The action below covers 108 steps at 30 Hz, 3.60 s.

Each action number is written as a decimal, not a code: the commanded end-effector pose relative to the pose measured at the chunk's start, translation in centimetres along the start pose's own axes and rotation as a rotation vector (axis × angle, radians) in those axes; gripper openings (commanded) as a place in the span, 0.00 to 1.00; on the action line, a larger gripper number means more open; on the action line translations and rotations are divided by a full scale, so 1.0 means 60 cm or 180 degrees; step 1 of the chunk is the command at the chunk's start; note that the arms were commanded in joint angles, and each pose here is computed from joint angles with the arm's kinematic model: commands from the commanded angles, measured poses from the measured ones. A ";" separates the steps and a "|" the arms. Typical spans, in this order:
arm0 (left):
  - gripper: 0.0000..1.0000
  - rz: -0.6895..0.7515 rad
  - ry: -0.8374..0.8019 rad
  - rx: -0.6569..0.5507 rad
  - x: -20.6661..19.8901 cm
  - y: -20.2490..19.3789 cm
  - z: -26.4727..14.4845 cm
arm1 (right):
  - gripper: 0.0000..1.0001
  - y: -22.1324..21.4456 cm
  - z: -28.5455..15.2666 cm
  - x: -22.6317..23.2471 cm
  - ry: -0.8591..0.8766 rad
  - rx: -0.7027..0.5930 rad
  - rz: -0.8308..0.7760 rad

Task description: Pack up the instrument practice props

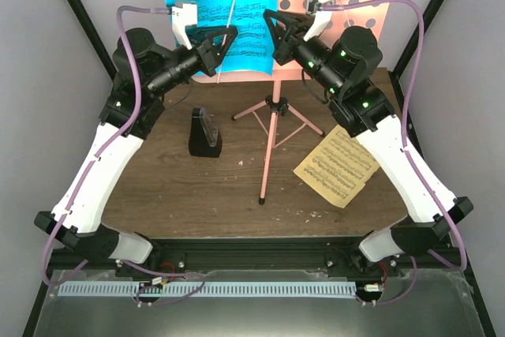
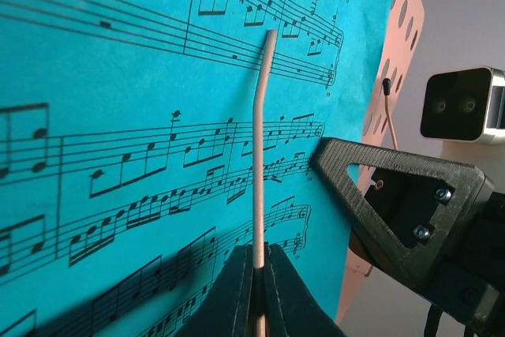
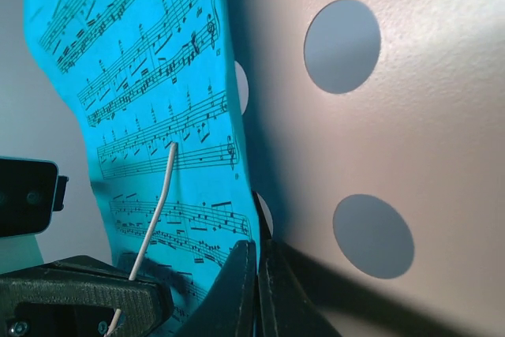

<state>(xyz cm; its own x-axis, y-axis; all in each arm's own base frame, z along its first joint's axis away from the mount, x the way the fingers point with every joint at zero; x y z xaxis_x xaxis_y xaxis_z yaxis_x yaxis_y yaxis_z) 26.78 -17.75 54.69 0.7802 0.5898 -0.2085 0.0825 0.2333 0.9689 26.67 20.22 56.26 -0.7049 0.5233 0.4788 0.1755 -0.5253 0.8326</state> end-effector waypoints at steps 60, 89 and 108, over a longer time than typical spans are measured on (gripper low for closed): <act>0.85 0.0363 0.0090 0.0173 -0.051 -0.007 -0.152 | 0.01 -0.024 -0.343 0.051 0.0140 -0.0018 -0.0141; 0.93 0.0345 0.1677 0.1202 0.051 -0.285 -0.283 | 0.01 -0.263 -0.364 -0.299 -0.2513 0.1127 0.1011; 0.93 0.0777 0.2095 0.1556 0.082 -0.344 -0.299 | 0.01 -0.354 -0.506 -0.408 -0.3141 -0.0208 0.2896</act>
<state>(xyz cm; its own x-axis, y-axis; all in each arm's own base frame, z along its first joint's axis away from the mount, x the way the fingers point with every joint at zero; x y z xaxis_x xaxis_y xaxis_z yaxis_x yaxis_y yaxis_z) 17.73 -6.12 31.73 0.3279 0.9418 0.0738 0.3545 -0.1950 0.9145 19.23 -1.11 17.18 0.4514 0.2929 0.8429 0.3829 -0.9168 0.1135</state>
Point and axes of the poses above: each gripper's point midway between its finger pads, its own z axis out along the fingers, its own x axis along the line the jaws close on, y = z × x, the point moved 10 cm from there along -z, back along the fingers, and after that the axes turned 12 degrees about z, right-handed, at the moved point
